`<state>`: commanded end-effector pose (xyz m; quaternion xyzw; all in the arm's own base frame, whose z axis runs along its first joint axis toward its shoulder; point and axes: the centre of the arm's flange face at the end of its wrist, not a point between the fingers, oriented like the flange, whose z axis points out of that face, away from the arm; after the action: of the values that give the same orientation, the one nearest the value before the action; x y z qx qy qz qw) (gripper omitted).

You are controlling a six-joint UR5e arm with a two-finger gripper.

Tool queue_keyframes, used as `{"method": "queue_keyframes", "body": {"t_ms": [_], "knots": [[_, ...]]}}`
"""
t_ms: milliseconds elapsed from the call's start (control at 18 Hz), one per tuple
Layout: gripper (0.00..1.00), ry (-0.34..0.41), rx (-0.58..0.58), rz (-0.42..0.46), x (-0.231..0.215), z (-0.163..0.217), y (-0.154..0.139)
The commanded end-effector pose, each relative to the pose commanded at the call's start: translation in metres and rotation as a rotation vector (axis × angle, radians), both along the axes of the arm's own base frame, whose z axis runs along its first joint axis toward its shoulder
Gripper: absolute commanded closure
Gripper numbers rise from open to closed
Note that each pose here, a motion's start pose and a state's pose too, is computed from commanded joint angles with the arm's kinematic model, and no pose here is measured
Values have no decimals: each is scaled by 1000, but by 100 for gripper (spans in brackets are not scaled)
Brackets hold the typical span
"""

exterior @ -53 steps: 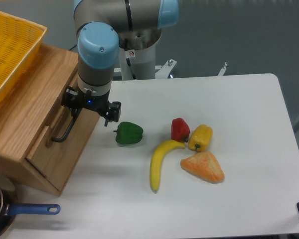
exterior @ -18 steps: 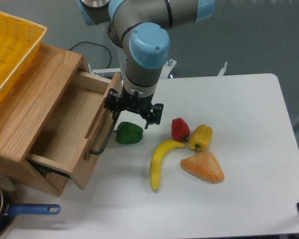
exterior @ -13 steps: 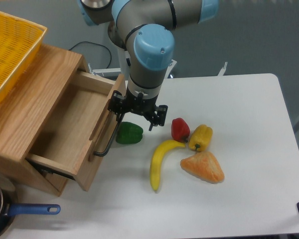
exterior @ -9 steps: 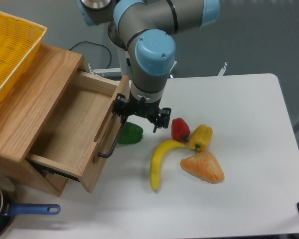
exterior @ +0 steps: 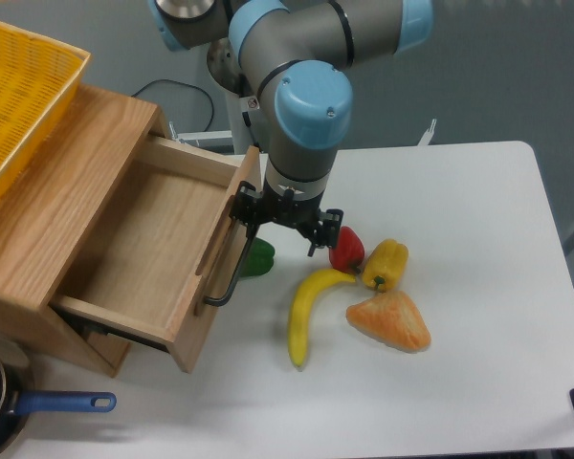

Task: Slide the top drawer open
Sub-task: 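Pull the drawer handle outward, sliding the drawer open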

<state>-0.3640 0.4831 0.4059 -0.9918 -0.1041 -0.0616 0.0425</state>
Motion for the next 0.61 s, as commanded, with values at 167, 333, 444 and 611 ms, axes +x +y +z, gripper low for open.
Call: {"method": "queue_keyframes", "body": {"t_ms": [167,333,444,611], "knots": [[0,0,2,5,-6,0,-4],[0,-2,5,17,-13,0,-9],[0,-2,7,17,-13,1,-8],[0,-2,14,17,-13,5,-8]]}}
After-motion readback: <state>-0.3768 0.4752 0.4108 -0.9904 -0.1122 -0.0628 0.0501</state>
